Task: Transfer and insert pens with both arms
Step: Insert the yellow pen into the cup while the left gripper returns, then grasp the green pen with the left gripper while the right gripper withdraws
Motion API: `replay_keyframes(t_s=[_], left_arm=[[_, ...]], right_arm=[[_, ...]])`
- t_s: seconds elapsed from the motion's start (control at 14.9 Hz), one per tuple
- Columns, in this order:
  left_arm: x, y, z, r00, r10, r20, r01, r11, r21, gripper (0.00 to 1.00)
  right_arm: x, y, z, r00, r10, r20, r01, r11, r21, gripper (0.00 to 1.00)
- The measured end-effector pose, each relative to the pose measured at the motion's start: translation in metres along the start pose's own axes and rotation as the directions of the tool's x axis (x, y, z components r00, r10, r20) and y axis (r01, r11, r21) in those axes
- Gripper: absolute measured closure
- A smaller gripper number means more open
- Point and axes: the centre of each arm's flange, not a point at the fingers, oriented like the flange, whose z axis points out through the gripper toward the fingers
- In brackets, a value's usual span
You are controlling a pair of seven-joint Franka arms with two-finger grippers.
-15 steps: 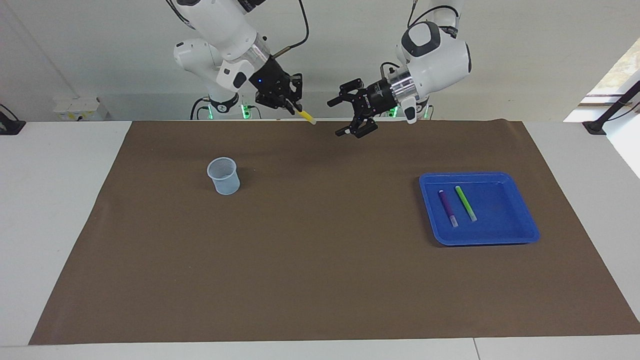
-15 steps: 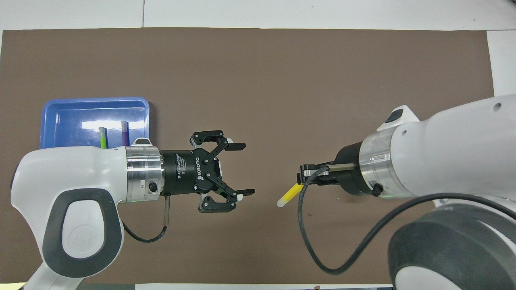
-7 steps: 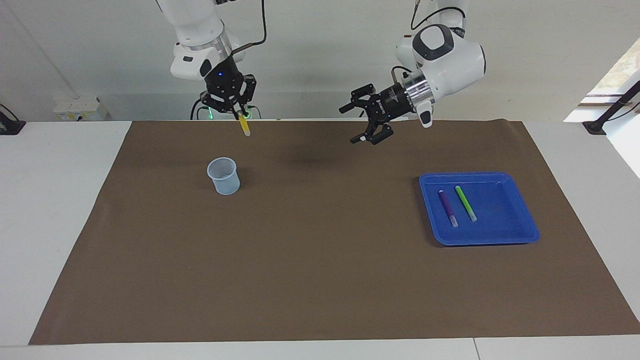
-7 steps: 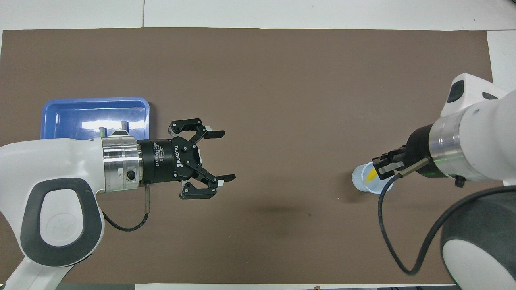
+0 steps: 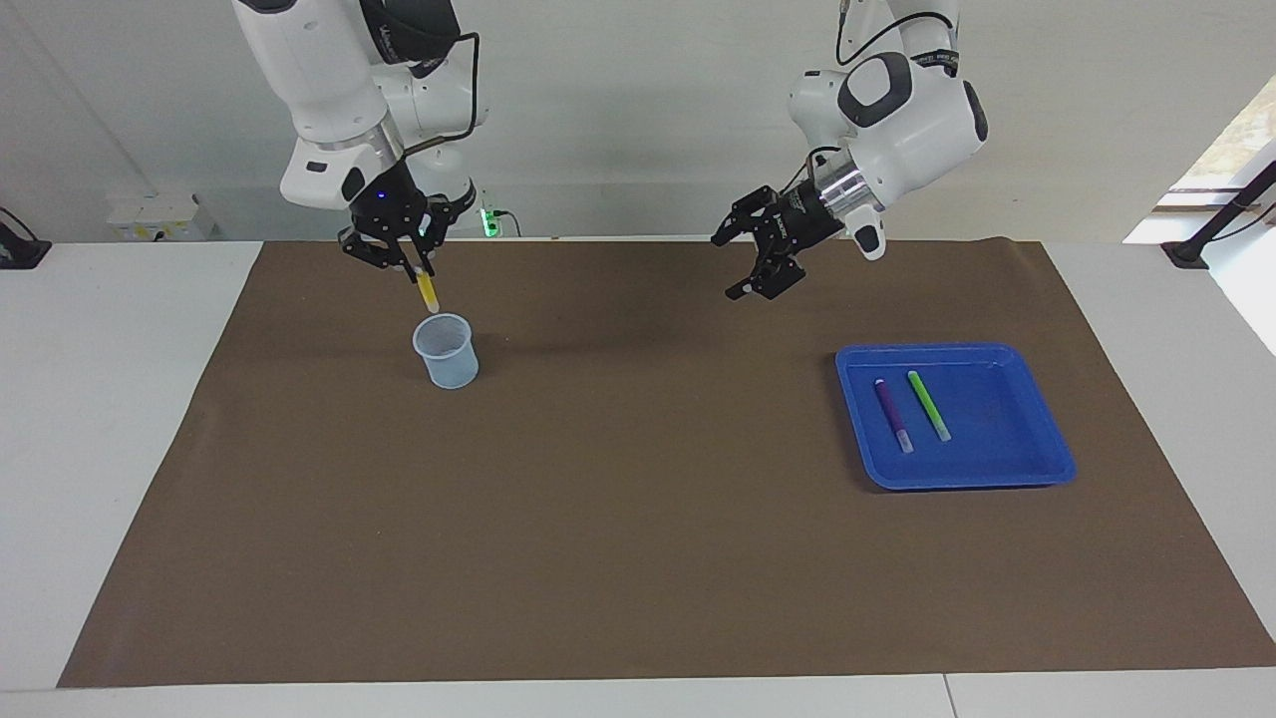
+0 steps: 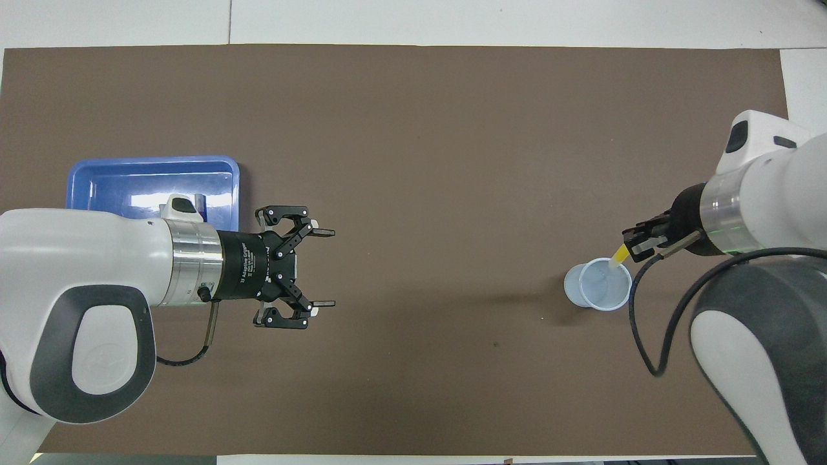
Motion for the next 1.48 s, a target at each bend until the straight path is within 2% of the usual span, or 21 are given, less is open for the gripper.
replay_keyframes(t_s=[0.13, 0.2, 0.4, 0.47, 0.54, 0.6, 0.74, 0.94, 1.07, 1.28, 1.34, 1.48], left_arm=[[0.009, 0.0, -0.001, 0.979, 0.159, -0.124, -0.157, 0.987, 0.025, 0.0], [0.015, 0.001, -0.004, 0.959, 0.234, -0.159, -0.23, 0.972, 0.044, 0.0], [0.044, 0.008, -0.022, 0.875, 0.444, -0.192, -0.433, 0.896, 0.099, 0.0], [0.055, 0.01, -0.029, 0.834, 0.504, -0.222, -0.486, 0.863, 0.137, 0.0], [0.065, 0.009, -0.033, 0.775, 0.577, -0.258, -0.54, 0.816, 0.203, 0.0], [0.072, 0.008, -0.036, 0.703, 0.658, -0.27, -0.597, 0.753, 0.278, 0.0], [0.084, 0.008, -0.044, 0.564, 0.792, -0.232, -0.698, 0.608, 0.378, 0.0], [0.12, 0.015, -0.062, 0.414, 0.891, -0.189, -0.756, 0.452, 0.474, 0.0], [0.142, 0.023, -0.064, 0.343, 0.927, -0.149, -0.775, 0.369, 0.514, 0.0], [0.189, 0.046, -0.064, 0.221, 0.968, -0.12, -0.789, 0.249, 0.561, 0.0], [0.209, 0.052, -0.065, 0.181, 0.978, -0.105, -0.791, 0.208, 0.575, 0.0], [0.249, 0.059, -0.067, 0.126, 0.99, -0.067, -0.795, 0.141, 0.59, 0.0]], right_arm=[[-0.005, -0.001, 0.033, 1.0, 0.0, 0.012, 0.0, 1.0, 0.0, 0.82], [-0.008, -0.001, 0.043, 1.0, 0.001, 0.026, -0.001, 1.0, 0.003, 0.82], [-0.014, -0.001, 0.06, 0.999, 0.005, 0.052, -0.006, 1.0, 0.01, 0.82], [-0.016, 0.0, 0.063, 0.998, 0.008, 0.057, -0.008, 1.0, 0.012, 0.82], [-0.017, 0.001, 0.065, 0.998, 0.01, 0.062, -0.011, 1.0, 0.013, 0.82], [-0.018, 0.001, 0.066, 0.998, 0.011, 0.064, -0.012, 1.0, 0.014, 0.77], [-0.019, 0.002, 0.065, 0.998, 0.014, 0.067, -0.015, 1.0, 0.015, 0.56], [-0.022, 0.01, 0.033, 0.997, 0.038, 0.066, -0.04, 0.999, 0.035, 0.22], [-0.019, 0.0, -0.016, 0.998, 0.058, 0.03, -0.062, 0.988, 0.144, 0.03], [-0.015, -0.016, -0.069, 0.993, 0.112, -0.044, -0.089, 0.925, 0.369, 0.0], [-0.013, -0.022, -0.071, 0.986, 0.165, -0.03, -0.138, 0.902, 0.41, 0.0], [-0.01, -0.037, -0.066, 0.964, 0.26, 0.054, -0.256, 0.851, 0.458, 0.0]])
